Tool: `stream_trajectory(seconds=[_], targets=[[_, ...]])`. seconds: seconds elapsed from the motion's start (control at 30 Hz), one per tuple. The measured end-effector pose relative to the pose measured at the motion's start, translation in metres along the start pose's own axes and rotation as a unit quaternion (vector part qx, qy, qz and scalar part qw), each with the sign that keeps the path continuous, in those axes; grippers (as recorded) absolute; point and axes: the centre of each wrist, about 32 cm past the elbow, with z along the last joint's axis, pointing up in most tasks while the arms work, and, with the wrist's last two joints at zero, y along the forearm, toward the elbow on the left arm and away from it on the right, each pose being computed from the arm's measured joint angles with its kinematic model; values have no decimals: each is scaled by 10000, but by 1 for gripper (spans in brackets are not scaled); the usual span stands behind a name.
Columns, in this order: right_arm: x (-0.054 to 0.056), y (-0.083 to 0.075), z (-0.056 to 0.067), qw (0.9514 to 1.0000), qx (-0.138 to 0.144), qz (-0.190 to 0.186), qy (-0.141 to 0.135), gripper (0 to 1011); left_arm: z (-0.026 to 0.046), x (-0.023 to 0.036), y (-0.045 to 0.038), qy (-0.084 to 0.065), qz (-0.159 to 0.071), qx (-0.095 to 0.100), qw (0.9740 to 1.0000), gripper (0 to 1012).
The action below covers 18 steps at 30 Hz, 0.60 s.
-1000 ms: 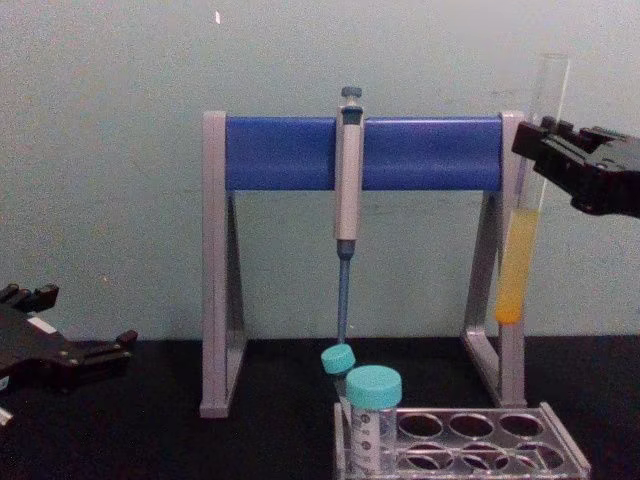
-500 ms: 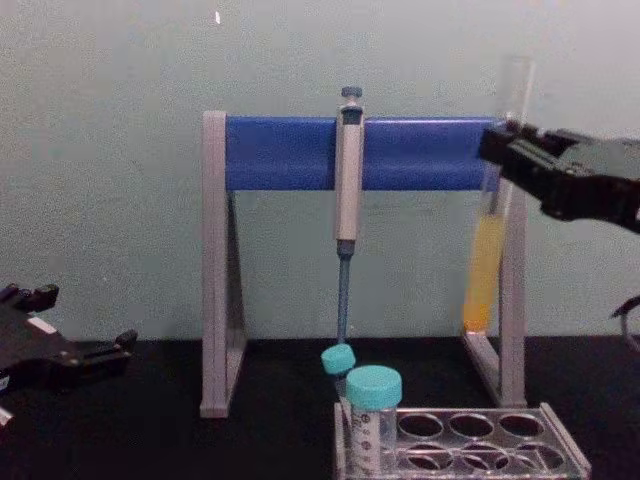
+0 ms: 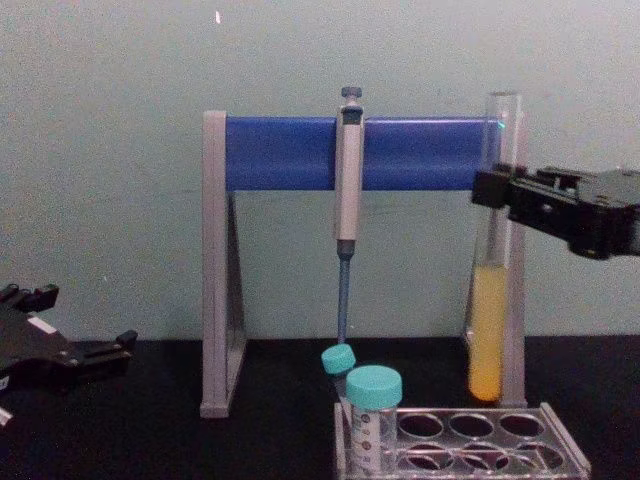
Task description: Pick up the test tube from the test tube rack, shake it, then place it back into the test tube rack.
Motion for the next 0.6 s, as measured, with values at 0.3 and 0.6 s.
stream_trajectory(seconds=[0.3, 0.6], targets=[[10, -285, 201, 9950, -675, -441, -585, 229, 0, 0, 0, 0, 0, 0, 10000, 1001], [-42, -224, 182, 9808, -612, -1251, -1365, 229, 0, 0, 0, 0, 0, 0, 10000, 1001]])
